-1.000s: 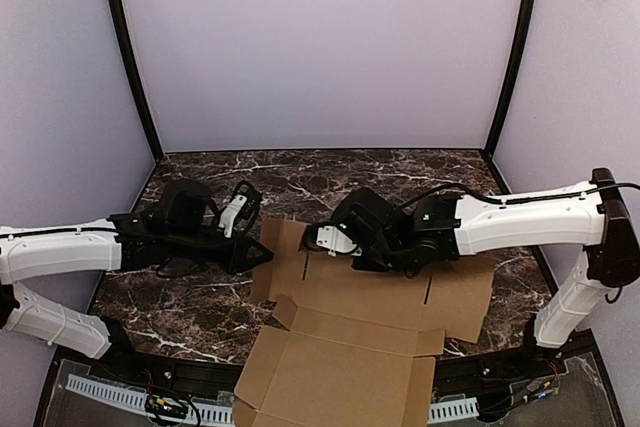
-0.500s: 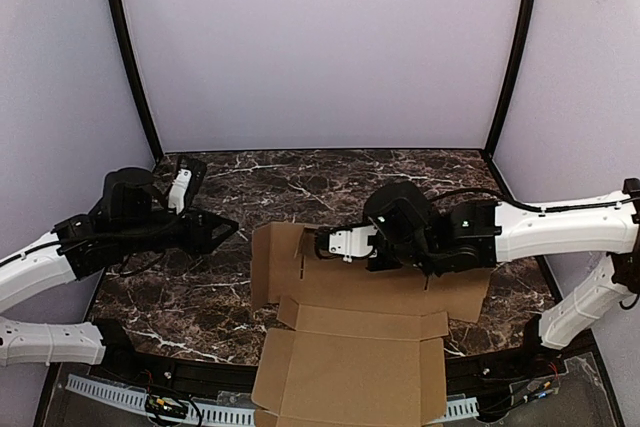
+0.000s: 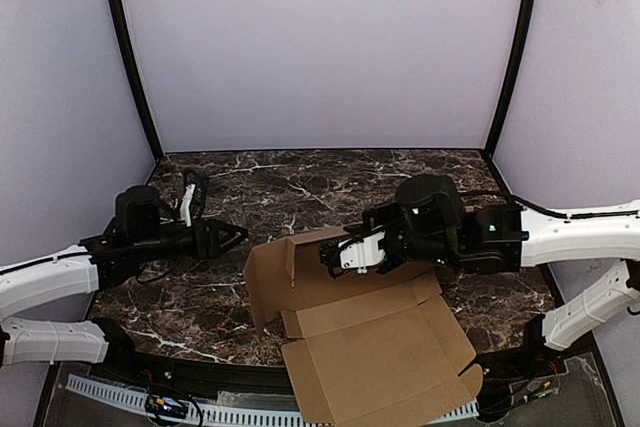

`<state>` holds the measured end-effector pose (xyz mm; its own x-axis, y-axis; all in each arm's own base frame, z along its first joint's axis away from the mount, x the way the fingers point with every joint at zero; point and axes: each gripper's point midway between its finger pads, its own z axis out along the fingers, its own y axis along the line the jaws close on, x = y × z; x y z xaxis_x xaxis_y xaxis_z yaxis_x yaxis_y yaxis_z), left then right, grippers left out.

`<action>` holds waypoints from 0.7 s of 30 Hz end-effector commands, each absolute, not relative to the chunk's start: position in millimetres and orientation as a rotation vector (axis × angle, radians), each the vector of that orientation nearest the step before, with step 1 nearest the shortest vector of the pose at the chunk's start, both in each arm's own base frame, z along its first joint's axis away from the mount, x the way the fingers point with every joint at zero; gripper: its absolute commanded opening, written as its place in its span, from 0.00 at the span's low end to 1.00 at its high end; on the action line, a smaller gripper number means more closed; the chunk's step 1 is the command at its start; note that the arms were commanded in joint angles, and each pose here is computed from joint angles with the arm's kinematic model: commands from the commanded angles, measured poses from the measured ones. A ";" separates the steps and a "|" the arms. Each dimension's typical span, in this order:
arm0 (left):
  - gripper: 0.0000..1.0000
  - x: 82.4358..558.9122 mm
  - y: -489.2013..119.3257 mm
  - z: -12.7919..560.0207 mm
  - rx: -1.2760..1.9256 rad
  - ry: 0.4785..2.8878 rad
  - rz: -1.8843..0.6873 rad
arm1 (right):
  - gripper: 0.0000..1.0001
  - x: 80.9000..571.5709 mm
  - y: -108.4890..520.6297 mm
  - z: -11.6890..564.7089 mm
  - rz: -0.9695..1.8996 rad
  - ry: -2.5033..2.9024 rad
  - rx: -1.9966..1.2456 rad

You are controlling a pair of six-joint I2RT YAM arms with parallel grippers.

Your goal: Fold the paper box

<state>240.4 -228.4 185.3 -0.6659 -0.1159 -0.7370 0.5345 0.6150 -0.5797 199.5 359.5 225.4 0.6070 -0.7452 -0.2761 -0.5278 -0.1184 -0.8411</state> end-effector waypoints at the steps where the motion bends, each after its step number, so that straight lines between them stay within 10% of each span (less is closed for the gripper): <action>1: 0.62 222.6 -243.9 184.9 0.386 2.034 -1.263 | 0.00 202.3 373.9 256.7 -0.226 0.978 -1.703; 21: 0.38 200.1 -251.9 174.0 0.406 2.063 -1.436 | 0.00 259.8 399.2 262.3 -0.450 1.122 -1.552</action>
